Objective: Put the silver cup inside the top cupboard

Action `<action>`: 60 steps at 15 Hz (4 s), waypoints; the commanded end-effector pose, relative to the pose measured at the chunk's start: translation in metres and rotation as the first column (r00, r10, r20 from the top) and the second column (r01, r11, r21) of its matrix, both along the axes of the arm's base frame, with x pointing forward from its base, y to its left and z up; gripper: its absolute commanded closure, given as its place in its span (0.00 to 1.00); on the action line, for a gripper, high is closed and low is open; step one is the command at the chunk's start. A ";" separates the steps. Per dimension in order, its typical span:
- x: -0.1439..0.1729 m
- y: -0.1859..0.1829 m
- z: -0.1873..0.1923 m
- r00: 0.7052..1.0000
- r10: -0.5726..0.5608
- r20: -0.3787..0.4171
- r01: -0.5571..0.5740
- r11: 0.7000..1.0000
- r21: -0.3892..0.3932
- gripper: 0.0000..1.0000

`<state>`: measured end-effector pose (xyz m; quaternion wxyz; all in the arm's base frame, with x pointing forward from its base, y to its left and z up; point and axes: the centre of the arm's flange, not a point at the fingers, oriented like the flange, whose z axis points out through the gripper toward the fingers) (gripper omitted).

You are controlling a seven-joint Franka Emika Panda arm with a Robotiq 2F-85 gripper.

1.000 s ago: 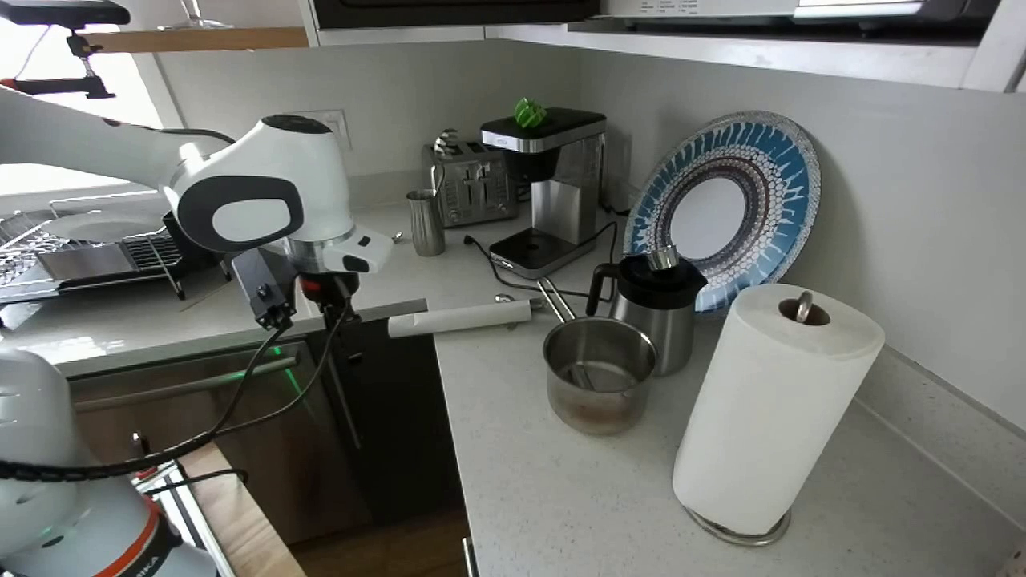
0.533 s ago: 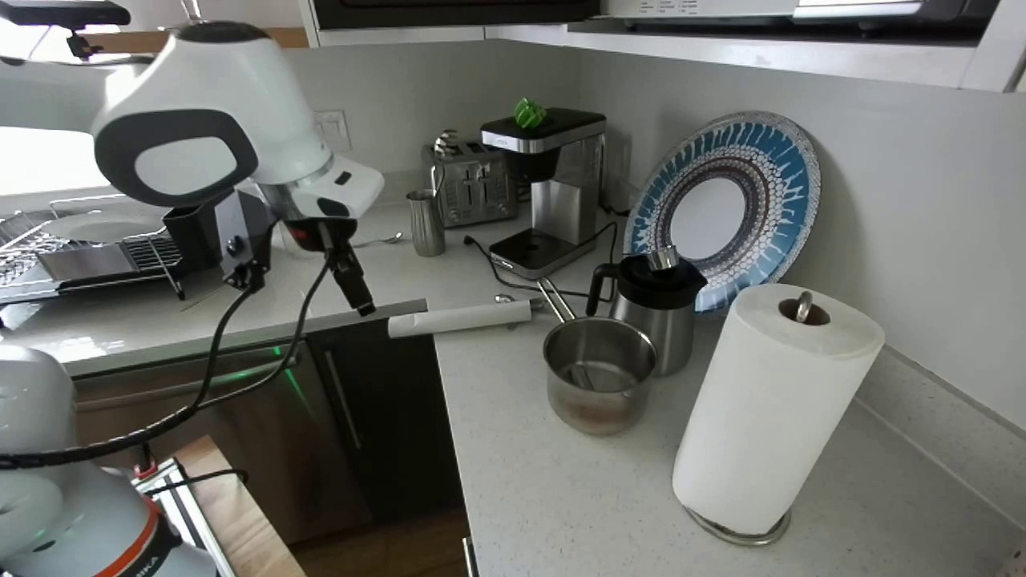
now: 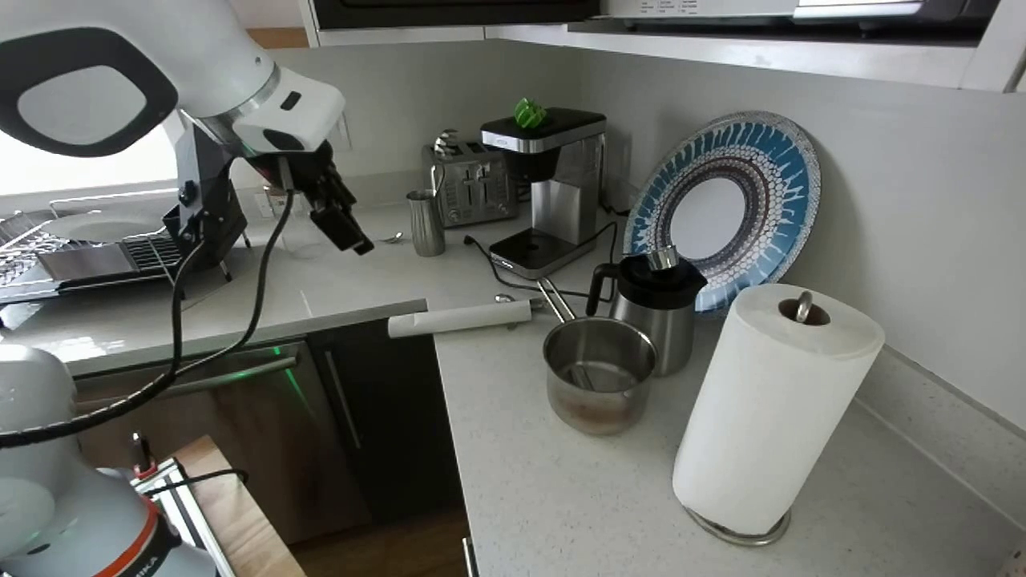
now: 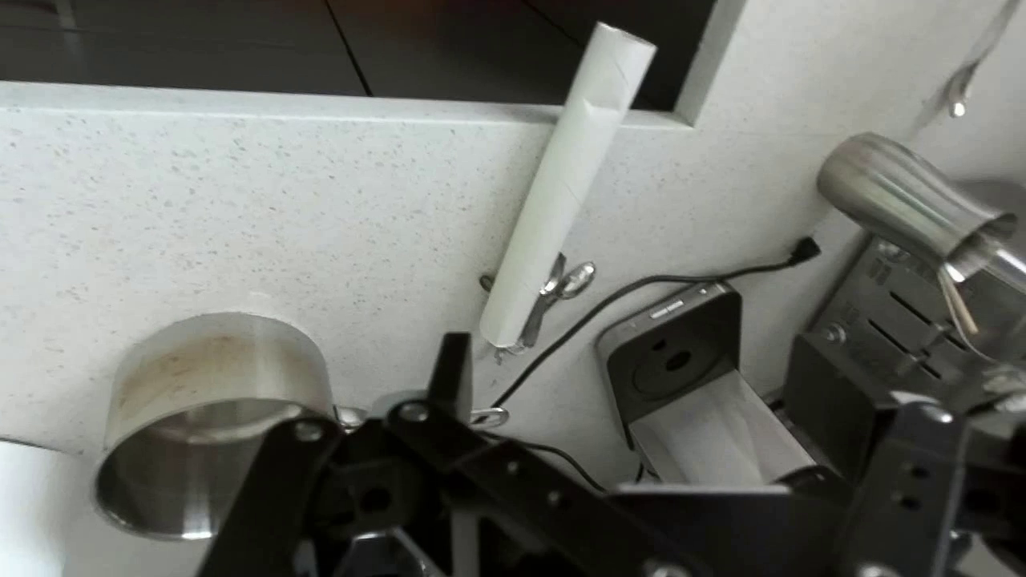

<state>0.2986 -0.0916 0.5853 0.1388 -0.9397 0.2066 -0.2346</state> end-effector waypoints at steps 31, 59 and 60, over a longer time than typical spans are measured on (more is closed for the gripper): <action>0.012 0.029 0.189 0.932 -0.171 0.320 0.068 0.949 0.309 0.00; -0.004 -0.118 0.124 0.757 -0.575 0.309 0.574 0.812 0.105 0.00; -0.025 -0.116 0.144 0.798 -0.508 0.325 0.496 0.859 0.124 0.00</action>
